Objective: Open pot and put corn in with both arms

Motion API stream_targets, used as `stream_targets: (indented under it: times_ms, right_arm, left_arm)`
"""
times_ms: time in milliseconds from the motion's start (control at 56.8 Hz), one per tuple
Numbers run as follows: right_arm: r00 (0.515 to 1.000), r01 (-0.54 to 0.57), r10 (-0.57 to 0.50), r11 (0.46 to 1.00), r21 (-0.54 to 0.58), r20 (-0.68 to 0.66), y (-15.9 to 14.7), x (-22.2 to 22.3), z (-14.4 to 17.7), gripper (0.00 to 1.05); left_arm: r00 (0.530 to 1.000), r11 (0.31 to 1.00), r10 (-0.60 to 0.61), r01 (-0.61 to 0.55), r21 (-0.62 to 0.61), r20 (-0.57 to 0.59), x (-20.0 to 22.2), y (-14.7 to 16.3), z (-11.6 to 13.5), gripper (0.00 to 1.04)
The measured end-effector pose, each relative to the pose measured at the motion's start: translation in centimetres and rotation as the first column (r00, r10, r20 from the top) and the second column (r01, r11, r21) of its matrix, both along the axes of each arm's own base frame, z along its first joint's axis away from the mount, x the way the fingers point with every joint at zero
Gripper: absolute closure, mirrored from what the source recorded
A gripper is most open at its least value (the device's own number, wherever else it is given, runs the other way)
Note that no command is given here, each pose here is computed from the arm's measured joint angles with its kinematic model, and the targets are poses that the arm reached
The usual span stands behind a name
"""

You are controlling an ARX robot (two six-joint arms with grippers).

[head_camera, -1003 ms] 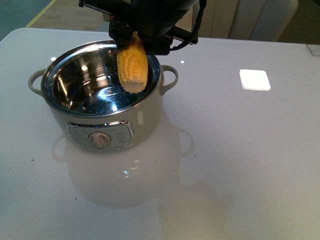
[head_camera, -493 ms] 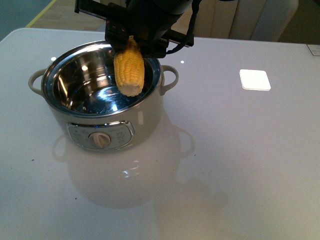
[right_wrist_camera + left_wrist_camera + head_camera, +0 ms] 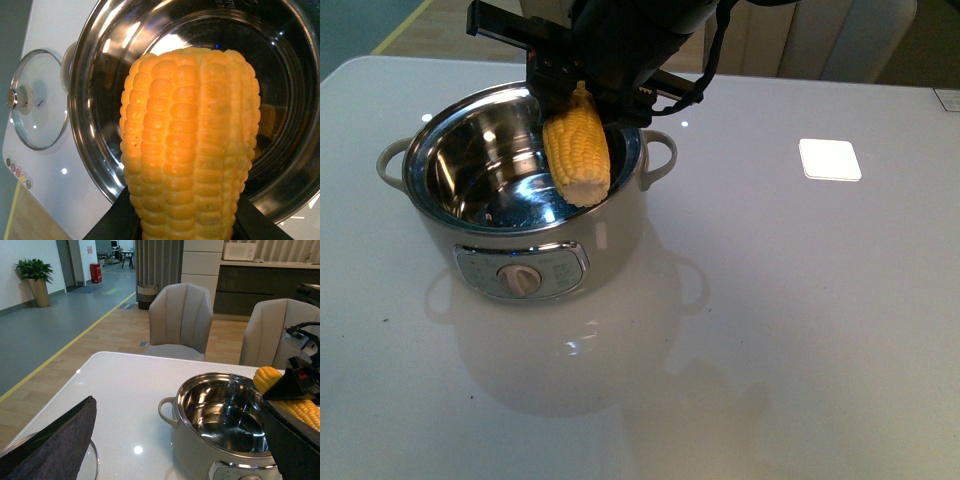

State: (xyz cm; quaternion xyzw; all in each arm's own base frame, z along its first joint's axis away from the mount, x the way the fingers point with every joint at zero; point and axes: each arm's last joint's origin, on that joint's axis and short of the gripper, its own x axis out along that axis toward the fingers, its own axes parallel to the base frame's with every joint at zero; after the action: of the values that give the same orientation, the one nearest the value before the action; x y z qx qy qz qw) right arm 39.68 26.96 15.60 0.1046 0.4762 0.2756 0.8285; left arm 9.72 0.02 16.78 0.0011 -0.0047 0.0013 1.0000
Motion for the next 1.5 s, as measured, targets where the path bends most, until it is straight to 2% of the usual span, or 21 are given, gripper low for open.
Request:
stream_targets:
  times_ms: [176, 616, 686, 792, 898, 1091, 1285, 1496]
  right_arm:
    - [0.999, -0.007, 0.008, 0.999, 0.036, -0.033, -0.9, 0.4, -0.1, 0.77]
    - [0.998, -0.040, 0.040, 0.999, 0.001, -0.044, -0.8, 0.8, 1.1, 0.77]
    - [0.999, 0.013, -0.014, 1.000, -0.021, -0.036, -0.4, -2.2, 1.1, 0.77]
    - [0.995, -0.026, 0.024, 0.999, -0.018, -0.092, 1.0, -7.7, 2.2, 0.77]
    - [0.994, -0.065, 0.065, 0.998, 0.005, -0.083, 2.2, -9.1, 3.6, 0.77]
    - [0.994, -0.045, 0.043, 0.999, -0.009, -0.105, 2.0, -8.7, 3.0, 0.75]
    - [0.994, 0.027, -0.027, 1.000, -0.004, -0.110, 1.1, -7.5, 2.4, 0.75]
    - [0.989, 0.100, -0.100, 0.995, -0.005, -0.111, 1.8, -5.4, 1.5, 0.74]
  left_arm:
    - [1.000, 1.000, 0.000, 0.000, 0.000, 0.000, 0.0, 0.0, 0.0, 0.07]
    - [1.000, 1.000, 0.000, 0.000, 0.000, 0.000, 0.0, 0.0, 0.0, 0.07]
    - [1.000, 1.000, 0.000, 0.000, 0.000, 0.000, 0.0, 0.0, 0.0, 0.07]
    - [1.000, 1.000, 0.000, 0.000, 0.000, 0.000, 0.0, 0.0, 0.0, 0.07]
    - [1.000, 1.000, 0.000, 0.000, 0.000, 0.000, 0.0, 0.0, 0.0, 0.07]
    - [1.000, 1.000, 0.000, 0.000, 0.000, 0.000, 0.0, 0.0, 0.0, 0.07]
    - [1.000, 1.000, 0.000, 0.000, 0.000, 0.000, 0.0, 0.0, 0.0, 0.07]
    - [1.000, 1.000, 0.000, 0.000, 0.000, 0.000, 0.0, 0.0, 0.0, 0.07]
